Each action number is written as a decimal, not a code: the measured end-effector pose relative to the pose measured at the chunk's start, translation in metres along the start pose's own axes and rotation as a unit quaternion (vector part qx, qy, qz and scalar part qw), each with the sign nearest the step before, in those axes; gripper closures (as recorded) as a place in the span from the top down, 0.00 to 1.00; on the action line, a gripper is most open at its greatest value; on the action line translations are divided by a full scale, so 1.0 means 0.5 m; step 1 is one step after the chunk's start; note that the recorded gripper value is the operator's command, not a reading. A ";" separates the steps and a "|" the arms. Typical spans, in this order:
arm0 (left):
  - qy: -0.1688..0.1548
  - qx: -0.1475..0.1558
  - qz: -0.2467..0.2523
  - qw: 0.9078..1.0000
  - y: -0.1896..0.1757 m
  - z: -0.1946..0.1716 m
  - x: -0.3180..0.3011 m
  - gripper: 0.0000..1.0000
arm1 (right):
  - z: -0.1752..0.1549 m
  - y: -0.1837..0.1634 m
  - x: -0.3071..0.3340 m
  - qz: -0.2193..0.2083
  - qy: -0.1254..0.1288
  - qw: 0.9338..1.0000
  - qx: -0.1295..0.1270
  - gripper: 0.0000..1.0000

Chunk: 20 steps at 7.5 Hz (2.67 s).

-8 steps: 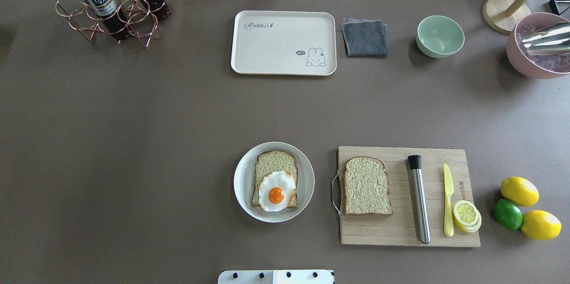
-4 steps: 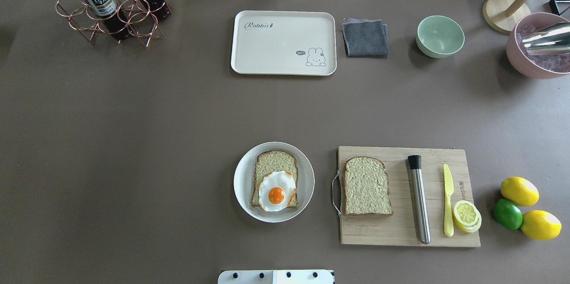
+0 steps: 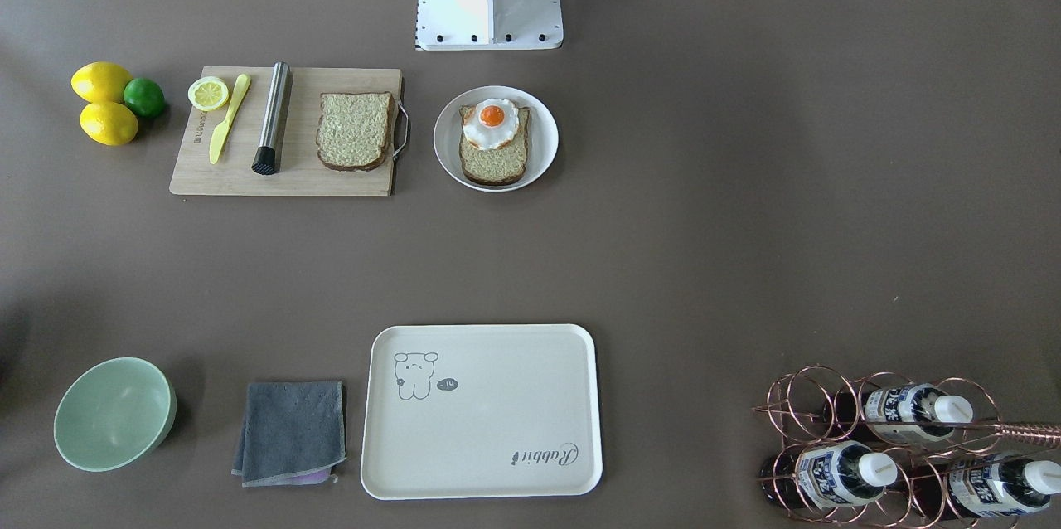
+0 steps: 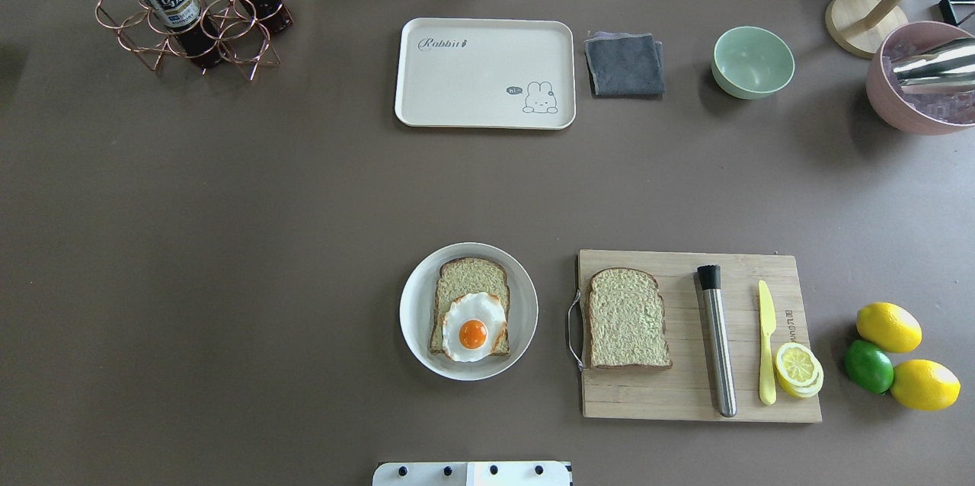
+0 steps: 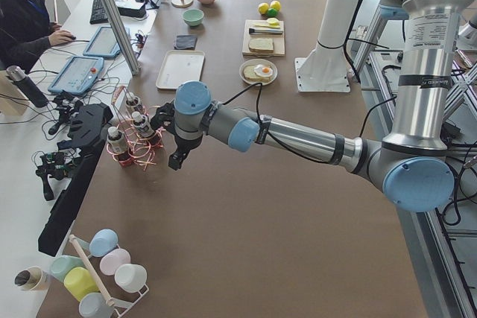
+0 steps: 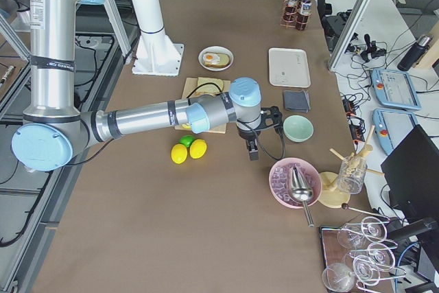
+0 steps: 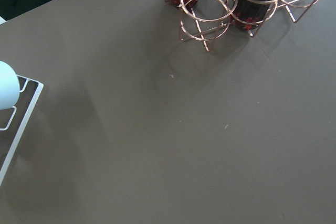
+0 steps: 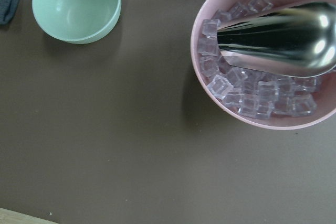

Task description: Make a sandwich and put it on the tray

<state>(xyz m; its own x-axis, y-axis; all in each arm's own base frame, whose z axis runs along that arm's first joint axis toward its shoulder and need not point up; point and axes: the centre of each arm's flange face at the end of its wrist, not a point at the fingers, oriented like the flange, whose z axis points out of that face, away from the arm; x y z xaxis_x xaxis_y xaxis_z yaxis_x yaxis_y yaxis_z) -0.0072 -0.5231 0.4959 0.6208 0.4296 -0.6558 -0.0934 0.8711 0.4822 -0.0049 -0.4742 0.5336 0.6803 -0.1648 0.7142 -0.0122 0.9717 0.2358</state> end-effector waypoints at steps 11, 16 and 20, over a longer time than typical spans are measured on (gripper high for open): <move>0.143 0.009 -0.104 0.984 -0.090 0.231 0.577 0.98 | 0.300 0.199 -0.686 0.136 -0.061 0.988 -0.030 0.89; 0.142 0.013 -0.102 0.984 -0.094 0.239 0.594 0.98 | 0.358 0.270 -0.800 0.117 -0.059 0.991 -0.017 0.75; 0.142 0.013 -0.101 0.985 -0.093 0.240 0.593 0.98 | 0.379 0.293 -0.819 0.112 -0.055 0.992 -0.017 0.68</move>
<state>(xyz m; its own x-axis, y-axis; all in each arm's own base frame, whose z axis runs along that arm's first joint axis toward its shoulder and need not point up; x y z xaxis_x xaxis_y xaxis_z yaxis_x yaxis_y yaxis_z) 0.2746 -0.4647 0.3485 0.3814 0.3005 -0.8742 0.0316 0.9409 0.3373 -0.4242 -0.2966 0.4005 0.5790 0.0401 0.8144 -0.1274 0.9910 0.0418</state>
